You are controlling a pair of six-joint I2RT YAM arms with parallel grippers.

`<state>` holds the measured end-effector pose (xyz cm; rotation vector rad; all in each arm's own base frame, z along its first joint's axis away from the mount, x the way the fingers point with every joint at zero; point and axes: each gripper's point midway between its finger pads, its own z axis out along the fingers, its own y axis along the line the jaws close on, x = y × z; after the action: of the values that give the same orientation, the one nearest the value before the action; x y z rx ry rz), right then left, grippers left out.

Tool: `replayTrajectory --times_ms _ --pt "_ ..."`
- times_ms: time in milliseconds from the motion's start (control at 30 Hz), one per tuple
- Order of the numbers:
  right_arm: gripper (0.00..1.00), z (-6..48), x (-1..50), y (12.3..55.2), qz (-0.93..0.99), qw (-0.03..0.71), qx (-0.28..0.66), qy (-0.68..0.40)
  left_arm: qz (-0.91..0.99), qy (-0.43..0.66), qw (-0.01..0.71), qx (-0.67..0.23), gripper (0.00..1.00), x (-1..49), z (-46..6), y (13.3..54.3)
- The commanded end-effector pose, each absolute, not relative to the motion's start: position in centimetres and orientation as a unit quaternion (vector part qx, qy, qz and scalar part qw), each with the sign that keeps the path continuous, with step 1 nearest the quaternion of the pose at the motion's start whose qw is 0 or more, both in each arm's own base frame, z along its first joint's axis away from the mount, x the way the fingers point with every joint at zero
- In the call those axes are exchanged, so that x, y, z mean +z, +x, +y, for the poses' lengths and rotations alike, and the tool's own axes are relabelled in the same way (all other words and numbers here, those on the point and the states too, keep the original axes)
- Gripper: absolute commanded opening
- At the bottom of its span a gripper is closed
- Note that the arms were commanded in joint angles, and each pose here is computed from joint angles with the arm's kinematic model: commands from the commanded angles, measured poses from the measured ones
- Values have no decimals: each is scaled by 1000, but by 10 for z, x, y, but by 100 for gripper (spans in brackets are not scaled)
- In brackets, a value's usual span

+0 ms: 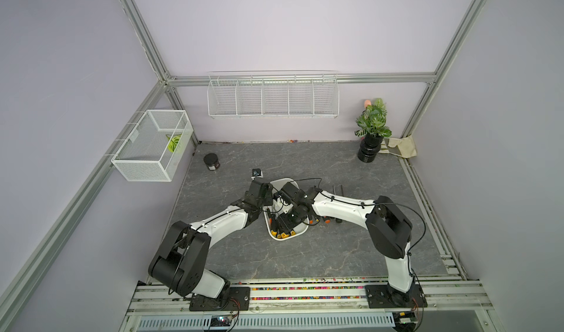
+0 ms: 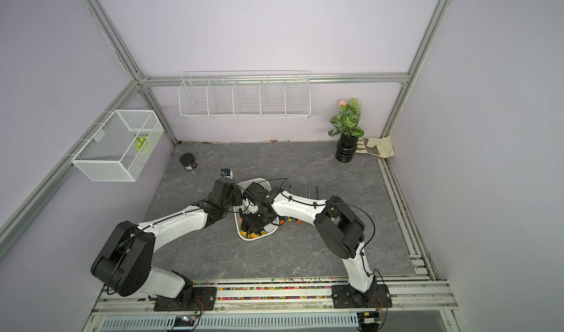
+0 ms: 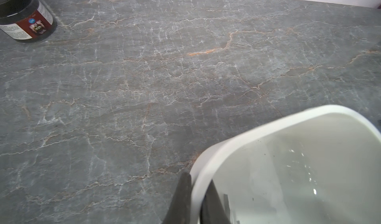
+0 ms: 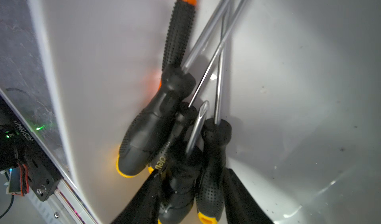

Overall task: Take out the screwdriver from the storage box
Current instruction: Pick up the screwdriver from the storage box.

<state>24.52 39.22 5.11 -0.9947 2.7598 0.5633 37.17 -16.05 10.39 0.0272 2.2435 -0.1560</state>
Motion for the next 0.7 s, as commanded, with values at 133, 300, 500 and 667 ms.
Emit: replayTrajectory --times_ms 133,300,500,667 --pt "49 380 27 245 924 44 127 -359 893 24 443 -76 0 112 -172 375" --pt "48 356 21 254 929 39 80 -358 893 24 443 -75 0 112 -172 375" --pt "44 340 24 265 935 50 68 -344 893 23 443 -75 0 112 -172 375" --pt "38 342 31 272 935 64 71 -341 893 23 443 -75 0 112 -172 375"
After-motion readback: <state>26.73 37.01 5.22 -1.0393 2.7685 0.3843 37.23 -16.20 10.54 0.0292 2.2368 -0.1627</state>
